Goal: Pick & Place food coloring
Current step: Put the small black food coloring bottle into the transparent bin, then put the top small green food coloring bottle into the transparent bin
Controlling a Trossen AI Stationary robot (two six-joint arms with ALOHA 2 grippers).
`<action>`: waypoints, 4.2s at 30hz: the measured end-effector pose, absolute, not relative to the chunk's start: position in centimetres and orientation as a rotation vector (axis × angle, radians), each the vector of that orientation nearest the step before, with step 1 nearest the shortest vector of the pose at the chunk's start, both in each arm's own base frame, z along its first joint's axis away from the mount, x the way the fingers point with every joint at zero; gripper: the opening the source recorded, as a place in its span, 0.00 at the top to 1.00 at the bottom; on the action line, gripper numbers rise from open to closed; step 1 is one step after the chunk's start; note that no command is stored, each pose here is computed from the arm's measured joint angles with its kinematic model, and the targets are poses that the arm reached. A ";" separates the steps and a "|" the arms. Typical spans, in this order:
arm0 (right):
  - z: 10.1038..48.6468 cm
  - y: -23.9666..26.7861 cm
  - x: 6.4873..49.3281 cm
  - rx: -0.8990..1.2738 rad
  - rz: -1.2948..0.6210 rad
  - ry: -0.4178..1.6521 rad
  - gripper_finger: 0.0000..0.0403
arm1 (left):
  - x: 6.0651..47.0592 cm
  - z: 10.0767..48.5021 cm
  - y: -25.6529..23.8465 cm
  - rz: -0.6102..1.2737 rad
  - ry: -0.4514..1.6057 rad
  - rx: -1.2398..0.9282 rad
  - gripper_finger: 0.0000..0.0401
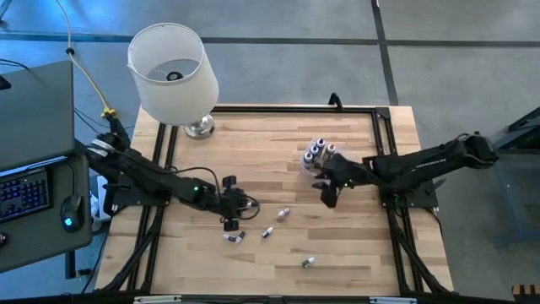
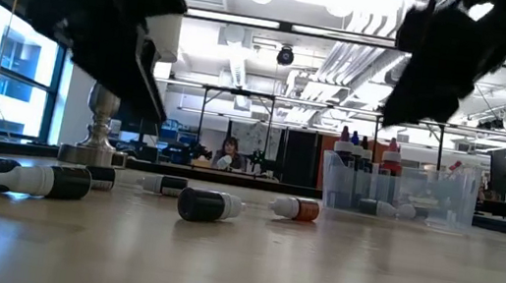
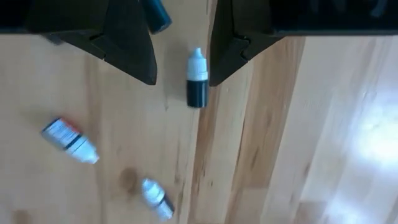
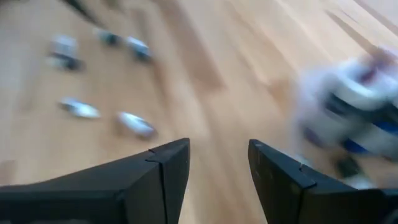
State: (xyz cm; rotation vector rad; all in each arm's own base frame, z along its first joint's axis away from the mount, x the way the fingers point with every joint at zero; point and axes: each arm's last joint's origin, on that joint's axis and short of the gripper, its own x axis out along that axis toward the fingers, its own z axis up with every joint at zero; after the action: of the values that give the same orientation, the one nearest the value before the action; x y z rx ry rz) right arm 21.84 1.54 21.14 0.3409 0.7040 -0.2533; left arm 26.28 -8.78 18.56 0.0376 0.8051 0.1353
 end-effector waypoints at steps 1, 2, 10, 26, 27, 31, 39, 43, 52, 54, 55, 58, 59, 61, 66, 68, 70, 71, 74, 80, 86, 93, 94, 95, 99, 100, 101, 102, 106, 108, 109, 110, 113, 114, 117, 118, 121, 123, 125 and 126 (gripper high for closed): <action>21.4 2.2 22.0 0.330 -0.212 0.672 0.61 | 26.5 18.2 -8.7 0.141 0.816 0.040 0.64; 21.5 2.8 22.2 0.317 -0.173 0.637 0.61 | 26.7 17.8 -8.6 0.149 0.823 0.041 0.64; 19.9 6.0 23.9 0.186 -0.100 0.562 0.61 | 28.6 14.7 -6.4 0.127 0.921 -0.033 0.64; 11.7 6.2 28.8 0.050 0.022 0.635 0.61 | 29.8 13.1 -6.0 0.056 0.925 -0.040 0.76; 11.3 6.4 29.1 0.051 0.035 0.627 0.61 | 29.8 13.1 -6.0 0.056 0.925 -0.041 0.79; 10.5 6.7 30.4 0.051 0.047 0.609 0.61 | 29.9 13.1 -6.0 0.063 0.919 -0.038 0.84; 9.3 7.1 31.9 -0.002 0.074 0.675 0.61 | 30.2 13.3 -6.0 0.088 0.895 -0.029 0.83; 9.4 7.1 32.0 -0.003 0.061 0.687 0.61 | 30.6 13.7 -6.0 0.085 0.875 -0.028 0.83; 12.8 7.4 31.4 0.007 0.092 0.633 0.61 | 32.0 15.2 -5.3 0.132 0.817 -0.015 0.83; 14.8 7.3 30.6 -0.015 0.075 0.615 0.61 | 32.5 15.8 -4.8 0.142 0.796 -0.024 0.83; 15.9 7.2 30.2 -0.022 0.057 0.603 0.61 | 32.8 16.1 -4.5 0.142 0.787 -0.021 0.83; 19.5 6.9 28.0 -0.050 -0.010 0.575 0.61 | 33.7 17.3 -3.6 0.142 0.743 -0.008 0.83; 20.6 6.8 27.1 -0.057 -0.030 0.572 0.61 | 34.2 17.9 -3.3 0.146 0.720 -0.003 0.83; 22.6 6.5 25.1 -0.039 -0.066 0.576 0.61 | 35.1 19.3 -2.8 0.150 0.674 0.005 0.83; 25.8 5.8 20.3 0.160 -0.125 0.581 0.61 | 38.0 22.9 -2.1 0.090 0.522 0.074 0.83; 26.2 5.6 19.0 0.206 -0.155 0.588 0.61 | 39.9 23.3 -1.9 0.078 0.499 0.091 0.83; 26.5 5.4 18.1 0.212 -0.200 0.584 0.61 | 41.9 23.3 -2.0 0.064 0.518 0.114 0.83; 26.6 5.4 17.7 0.208 -0.220 0.584 0.61 | 43.2 23.6 -2.1 0.064 0.502 0.130 0.83; 26.5 5.1 17.0 0.190 -0.283 0.592 0.61 | 46.4 23.7 -2.1 0.122 0.528 0.204 0.83; 26.0 4.8 16.4 0.243 -0.344 0.649 0.61 | 51.4 24.0 -0.6 0.191 0.562 0.244 0.83; 25.6 4.7 16.0 0.234 -0.357 0.703 0.61 | 53.3 21.5 2.6 0.210 0.677 0.193 0.83; 25.5 4.4 15.8 0.190 -0.424 0.695 0.61 | 53.3 19.2 4.4 0.202 0.746 0.163 0.77; 25.5 4.4 15.8 0.191 -0.422 0.696 0.61 | 53.2 19.0 4.5 0.203 0.751 0.162 0.75; 25.5 4.5 15.8 0.193 -0.418 0.698 0.61 | 53.2 19.1 4.5 0.197 0.751 0.159 0.72; 25.0 4.6 15.9 0.213 -0.391 0.697 0.61 | 53.2 20.1 4.1 0.180 0.726 0.156 0.63; 24.6 4.6 16.0 0.219 -0.385 0.693 0.61 | 53.2 19.9 3.7 0.158 0.739 0.155 0.61; 24.1 4.7 16.0 0.226 -0.373 0.696 0.61 | 53.0 19.9 3.3 0.126 0.760 0.156 0.60; 23.5 4.7 16.1 0.234 -0.359 0.700 0.61 | 52.8 20.1 2.8 0.105 0.772 0.158 0.60; 21.3 5.1 16.3 0.306 -0.249 0.704 0.61 | 50.3 25.6 1.4 0.062 0.831 0.159 0.60; 20.5 5.4 16.4 0.347 -0.181 0.692 0.61 | 48.7 28.7 1.3 0.048 0.853 0.143 0.61; 20.1 5.5 16.5 0.364 -0.152 0.684 0.61 | 47.7 29.9 1.3 0.032 0.877 0.124 0.61; 19.6 5.5 16.5 0.375 -0.128 0.671 0.61 | 46.7 30.7 1.2 0.013 0.919 0.100 0.61; 18.5 5.8 16.5 0.357 -0.070 0.598 0.61 | 44.6 34.0 0.7 -0.062 0.904 0.060 0.61; 18.2 6.0 16.5 0.348 -0.045 0.564 0.61 | 43.4 35.5 0.4 -0.088 0.890 0.052 0.61; 17.7 6.5 16.4 0.318 0.045 0.421 0.61 | 39.0 40.6 -0.7 -0.139 0.822 0.051 0.61; 17.7 6.7 16.4 0.292 0.082 0.363 0.61 | 37.5 42.0 -1.0 -0.144 0.804 0.057 0.61; 17.1 7.7 16.2 0.226 0.174 0.255 0.61 | 33.9 44.2 -2.2 -0.133 0.822 0.090 0.61; 16.3 8.6 16.4 0.218 0.205 0.254 0.61 | 32.5 45.3 -3.0 -0.105 0.789 0.092 0.61; 15.7 9.6 17.1 0.215 0.224 0.287 0.61 | 30.4 46.4 -4.0 -0.083 0.784 0.108 0.61; 15.6 10.3 17.7 0.207 0.234 0.311 0.61 | 29.5 46.9 -4.5 -0.067 0.770 0.114 0.61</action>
State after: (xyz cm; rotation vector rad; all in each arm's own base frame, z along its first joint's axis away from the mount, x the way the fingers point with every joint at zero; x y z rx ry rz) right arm 17.75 10.27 15.58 0.2074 0.3112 0.2342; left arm 29.50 -4.48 46.93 0.1143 0.7699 -0.0673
